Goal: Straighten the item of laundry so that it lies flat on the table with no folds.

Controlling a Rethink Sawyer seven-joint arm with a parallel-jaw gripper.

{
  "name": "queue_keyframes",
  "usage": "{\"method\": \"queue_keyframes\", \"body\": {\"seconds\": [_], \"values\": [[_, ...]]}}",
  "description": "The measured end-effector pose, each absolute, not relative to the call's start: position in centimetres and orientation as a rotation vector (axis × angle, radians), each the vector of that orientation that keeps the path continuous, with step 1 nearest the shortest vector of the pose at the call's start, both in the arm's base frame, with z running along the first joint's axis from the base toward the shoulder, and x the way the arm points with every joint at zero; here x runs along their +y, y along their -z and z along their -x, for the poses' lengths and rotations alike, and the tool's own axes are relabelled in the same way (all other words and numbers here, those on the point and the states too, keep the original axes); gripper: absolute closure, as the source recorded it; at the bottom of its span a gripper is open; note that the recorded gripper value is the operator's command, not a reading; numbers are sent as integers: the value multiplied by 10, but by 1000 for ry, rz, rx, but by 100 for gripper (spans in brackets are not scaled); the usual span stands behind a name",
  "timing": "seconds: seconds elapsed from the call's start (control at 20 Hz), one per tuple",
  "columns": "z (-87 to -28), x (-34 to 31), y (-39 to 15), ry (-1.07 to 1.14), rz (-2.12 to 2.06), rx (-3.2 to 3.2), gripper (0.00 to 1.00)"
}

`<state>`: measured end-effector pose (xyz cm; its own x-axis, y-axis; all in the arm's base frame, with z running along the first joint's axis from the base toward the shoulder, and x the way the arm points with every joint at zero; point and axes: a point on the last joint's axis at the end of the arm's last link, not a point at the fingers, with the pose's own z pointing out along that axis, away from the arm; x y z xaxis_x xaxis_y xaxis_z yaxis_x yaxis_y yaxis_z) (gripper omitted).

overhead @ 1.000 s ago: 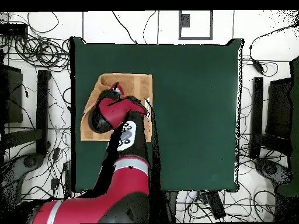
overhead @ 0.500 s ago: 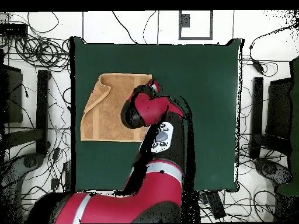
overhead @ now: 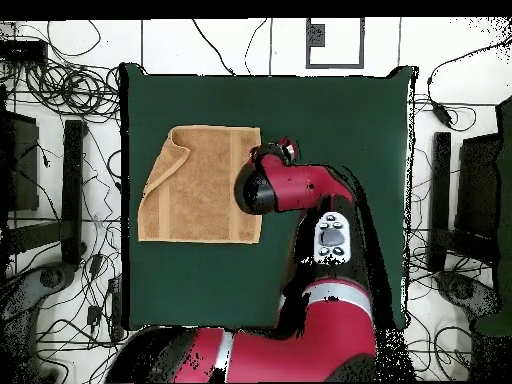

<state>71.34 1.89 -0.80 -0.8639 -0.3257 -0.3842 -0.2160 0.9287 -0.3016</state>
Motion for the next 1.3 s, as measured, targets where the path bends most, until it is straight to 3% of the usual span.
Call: {"method": "queue_keyframes", "body": {"seconds": [0.4, 1.3], "values": [[-695, 11, 11, 224, 305, 2769, 100], [-680, 106, -8, 60, 424, 2822, 100]]}}
